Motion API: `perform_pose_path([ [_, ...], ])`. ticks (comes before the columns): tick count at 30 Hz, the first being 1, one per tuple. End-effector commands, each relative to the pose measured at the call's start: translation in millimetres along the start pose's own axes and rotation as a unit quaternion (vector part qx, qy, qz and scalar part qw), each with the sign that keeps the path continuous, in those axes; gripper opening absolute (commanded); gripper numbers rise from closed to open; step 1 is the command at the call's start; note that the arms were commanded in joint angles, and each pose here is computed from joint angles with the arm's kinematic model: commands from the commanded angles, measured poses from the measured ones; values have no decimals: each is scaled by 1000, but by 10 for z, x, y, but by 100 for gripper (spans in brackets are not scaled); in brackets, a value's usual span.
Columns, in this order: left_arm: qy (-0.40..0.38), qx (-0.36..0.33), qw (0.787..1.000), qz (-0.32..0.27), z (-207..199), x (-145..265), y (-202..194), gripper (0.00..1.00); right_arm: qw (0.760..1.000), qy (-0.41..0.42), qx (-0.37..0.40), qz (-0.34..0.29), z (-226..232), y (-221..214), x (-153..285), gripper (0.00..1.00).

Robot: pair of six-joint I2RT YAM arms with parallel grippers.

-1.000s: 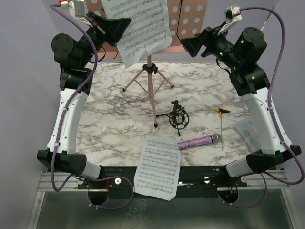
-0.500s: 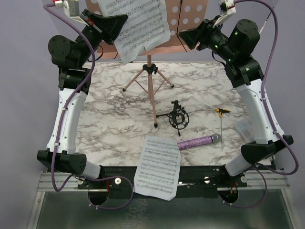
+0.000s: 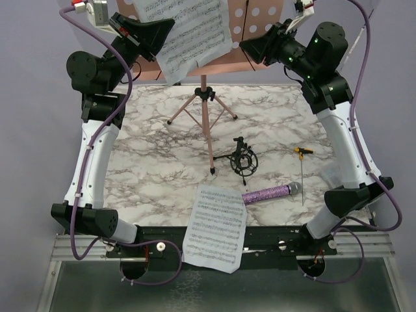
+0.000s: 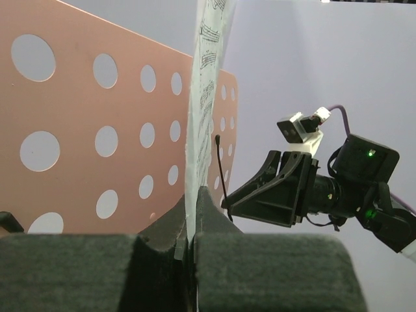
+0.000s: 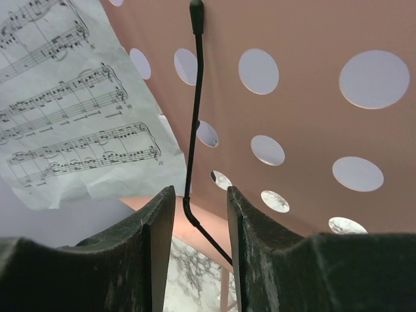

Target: Set up the instrument practice props

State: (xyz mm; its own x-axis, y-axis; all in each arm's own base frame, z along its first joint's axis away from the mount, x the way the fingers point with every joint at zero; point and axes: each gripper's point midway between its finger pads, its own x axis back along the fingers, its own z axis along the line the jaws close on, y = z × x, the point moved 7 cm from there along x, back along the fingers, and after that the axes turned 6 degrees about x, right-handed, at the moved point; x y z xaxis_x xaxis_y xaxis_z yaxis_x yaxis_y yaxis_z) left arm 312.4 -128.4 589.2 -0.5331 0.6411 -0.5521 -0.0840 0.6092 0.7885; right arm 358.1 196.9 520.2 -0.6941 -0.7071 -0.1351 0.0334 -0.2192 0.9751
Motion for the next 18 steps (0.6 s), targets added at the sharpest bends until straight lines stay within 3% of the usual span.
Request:
perform_pose_path([
  [1, -11, -27, 1000, 3, 14, 14, -1, 0, 1000, 24, -1, -20, 40, 127, -30, 41],
  [18, -28, -15, 999, 7, 59, -134, -149, 0, 999, 36, -16, -22, -8, 93, -186, 33],
])
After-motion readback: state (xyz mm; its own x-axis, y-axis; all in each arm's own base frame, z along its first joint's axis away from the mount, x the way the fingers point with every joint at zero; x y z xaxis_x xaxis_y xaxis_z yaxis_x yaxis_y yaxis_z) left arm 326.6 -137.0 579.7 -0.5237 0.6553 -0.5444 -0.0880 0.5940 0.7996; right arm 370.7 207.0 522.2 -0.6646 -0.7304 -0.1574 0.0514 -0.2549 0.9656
